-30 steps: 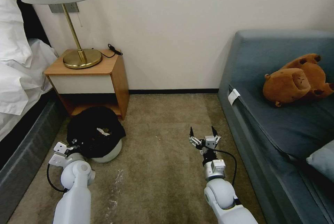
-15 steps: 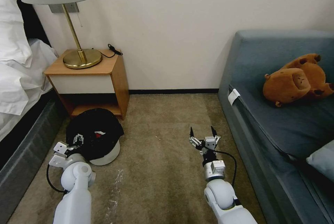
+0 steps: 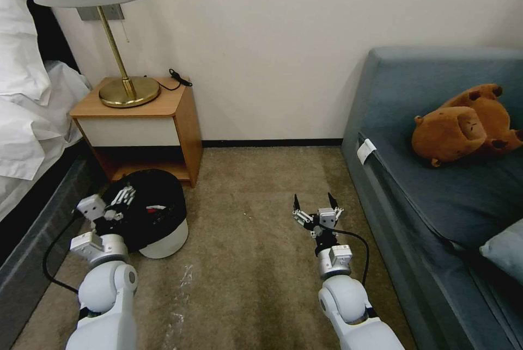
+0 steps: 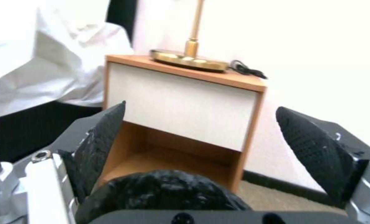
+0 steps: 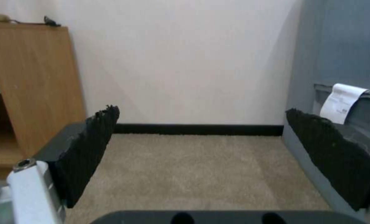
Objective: Pick up the trash bin, then pick up the garbage on the floor and place it into the trash bin.
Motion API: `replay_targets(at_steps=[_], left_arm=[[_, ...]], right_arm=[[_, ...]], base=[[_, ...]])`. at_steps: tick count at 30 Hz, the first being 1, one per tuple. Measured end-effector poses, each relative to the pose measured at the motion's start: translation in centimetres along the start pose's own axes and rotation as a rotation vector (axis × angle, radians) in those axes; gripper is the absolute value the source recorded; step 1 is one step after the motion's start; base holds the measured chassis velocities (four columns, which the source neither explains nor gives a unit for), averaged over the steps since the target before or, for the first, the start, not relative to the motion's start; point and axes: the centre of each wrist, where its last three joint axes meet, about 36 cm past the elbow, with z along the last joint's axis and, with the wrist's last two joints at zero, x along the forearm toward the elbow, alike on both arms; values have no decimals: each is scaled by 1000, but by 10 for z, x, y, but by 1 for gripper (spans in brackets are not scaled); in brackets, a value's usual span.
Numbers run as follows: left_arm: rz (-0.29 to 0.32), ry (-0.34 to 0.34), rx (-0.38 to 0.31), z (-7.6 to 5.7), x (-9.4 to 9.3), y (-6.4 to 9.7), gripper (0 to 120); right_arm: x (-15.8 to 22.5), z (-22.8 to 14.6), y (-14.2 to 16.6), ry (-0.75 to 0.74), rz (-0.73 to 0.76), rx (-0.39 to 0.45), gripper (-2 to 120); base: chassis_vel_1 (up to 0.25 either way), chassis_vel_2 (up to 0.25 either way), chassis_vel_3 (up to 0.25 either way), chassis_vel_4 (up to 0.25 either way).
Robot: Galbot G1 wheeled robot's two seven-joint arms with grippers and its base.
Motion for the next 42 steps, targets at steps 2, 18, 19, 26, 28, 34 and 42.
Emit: replay_targets(at_steps=[2,18,19,26,28,34,42], left_arm=[[33,18,-23,-2,6,-4,98],[238,138,-132,27,38,-7,98],[238,138,-132,27,38,-7,98],[248,108,-128,31,36,-4,99],[252,106,-115,31,36,-4,99],[264,100,-100,33,35,-4,98],[290,163,-47,39,39,-11,99]], right_arm=[[0,2,-1,-20,9,-4,100],[2,20,-12,-26,46,35,100],[2,20,-12,-26,46,35,100],[-1,18,-15,-32,45,41,100],[-1,18,-15,-32,44,42,100],[0,20,-20,-31,35,48,100],[1,24,-20,-21,54,45,100]], base=[[0,0,0,0],[0,0,0,0],[0,0,0,0],[0,0,0,0],[0,0,0,0],[0,0,0,0],[0,0,0,0]])
